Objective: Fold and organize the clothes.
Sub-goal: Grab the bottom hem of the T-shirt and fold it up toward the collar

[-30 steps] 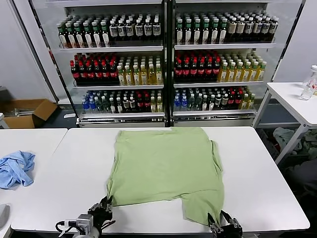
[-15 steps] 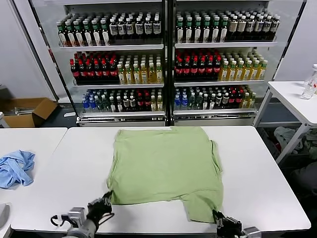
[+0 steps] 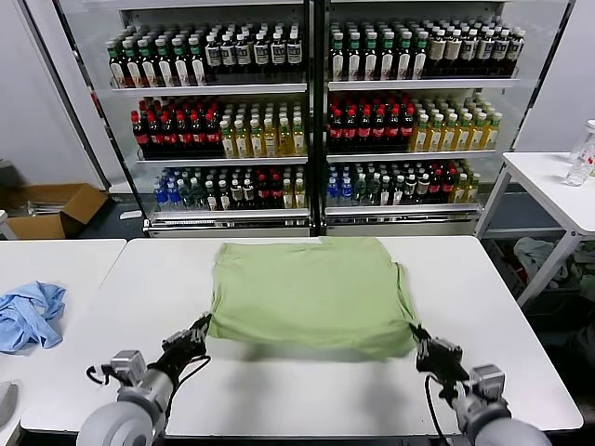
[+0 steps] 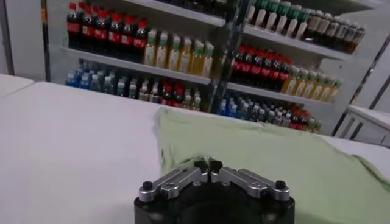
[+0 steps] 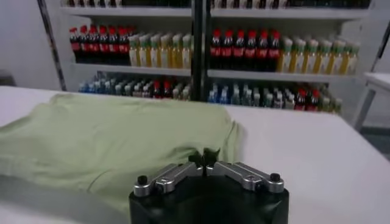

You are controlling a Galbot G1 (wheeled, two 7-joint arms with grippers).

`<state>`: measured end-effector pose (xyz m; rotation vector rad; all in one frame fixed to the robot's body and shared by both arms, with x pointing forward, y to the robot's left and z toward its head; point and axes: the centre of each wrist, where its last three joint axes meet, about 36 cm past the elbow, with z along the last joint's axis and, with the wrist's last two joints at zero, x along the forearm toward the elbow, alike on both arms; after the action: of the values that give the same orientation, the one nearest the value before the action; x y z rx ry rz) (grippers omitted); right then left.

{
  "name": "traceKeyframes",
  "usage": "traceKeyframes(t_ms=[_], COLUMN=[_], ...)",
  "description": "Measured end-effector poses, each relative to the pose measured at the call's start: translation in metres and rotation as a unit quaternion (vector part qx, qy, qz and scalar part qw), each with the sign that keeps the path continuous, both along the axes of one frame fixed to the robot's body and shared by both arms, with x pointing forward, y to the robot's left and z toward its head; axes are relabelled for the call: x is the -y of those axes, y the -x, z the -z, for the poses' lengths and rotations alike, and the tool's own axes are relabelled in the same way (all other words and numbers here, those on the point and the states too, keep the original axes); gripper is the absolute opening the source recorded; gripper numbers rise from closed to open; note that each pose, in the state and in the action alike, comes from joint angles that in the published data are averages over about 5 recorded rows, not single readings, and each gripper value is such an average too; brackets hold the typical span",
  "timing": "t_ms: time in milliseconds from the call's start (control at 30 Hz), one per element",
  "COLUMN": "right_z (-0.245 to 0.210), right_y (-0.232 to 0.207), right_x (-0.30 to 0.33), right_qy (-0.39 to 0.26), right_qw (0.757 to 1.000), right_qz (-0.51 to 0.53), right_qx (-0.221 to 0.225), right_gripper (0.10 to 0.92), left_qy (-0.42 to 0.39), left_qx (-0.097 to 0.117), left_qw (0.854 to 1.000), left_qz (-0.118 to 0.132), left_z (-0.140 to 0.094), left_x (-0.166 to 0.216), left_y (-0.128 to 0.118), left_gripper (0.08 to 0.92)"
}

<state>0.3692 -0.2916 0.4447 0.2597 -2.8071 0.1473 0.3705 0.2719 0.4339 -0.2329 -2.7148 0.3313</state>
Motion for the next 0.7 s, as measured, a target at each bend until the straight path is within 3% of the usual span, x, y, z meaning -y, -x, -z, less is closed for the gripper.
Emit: traceKeyframes(t_ms=[200, 433, 700], right_z=[0.009, 0.013, 0.018], right_y=[-0.035, -0.050, -0.045], right_x=[-0.002, -0.005, -0.002], right_qy=[0.021, 0.059, 0.078], right_qw=[1.000, 0.998, 0.996], right_qz=[-0.008, -0.028, -0.032], right_qx=[-0.002, -0.008, -0.022], right_gripper=[0.152, 0.354, 0.579], left_qy=[-0.003, -0.020, -0.058], left_qx=[-0.004, -0.006, -0.010], left_qw=[1.000, 1.000, 0.998], left_qz=[-0.004, -0.013, -0.035], left_z=[0.016, 0.028, 0.032], left_x=[0.006, 0.015, 0.012], left_y=[-0.032, -0.051, -0.047], left_gripper=[0.107, 0.298, 0.523])
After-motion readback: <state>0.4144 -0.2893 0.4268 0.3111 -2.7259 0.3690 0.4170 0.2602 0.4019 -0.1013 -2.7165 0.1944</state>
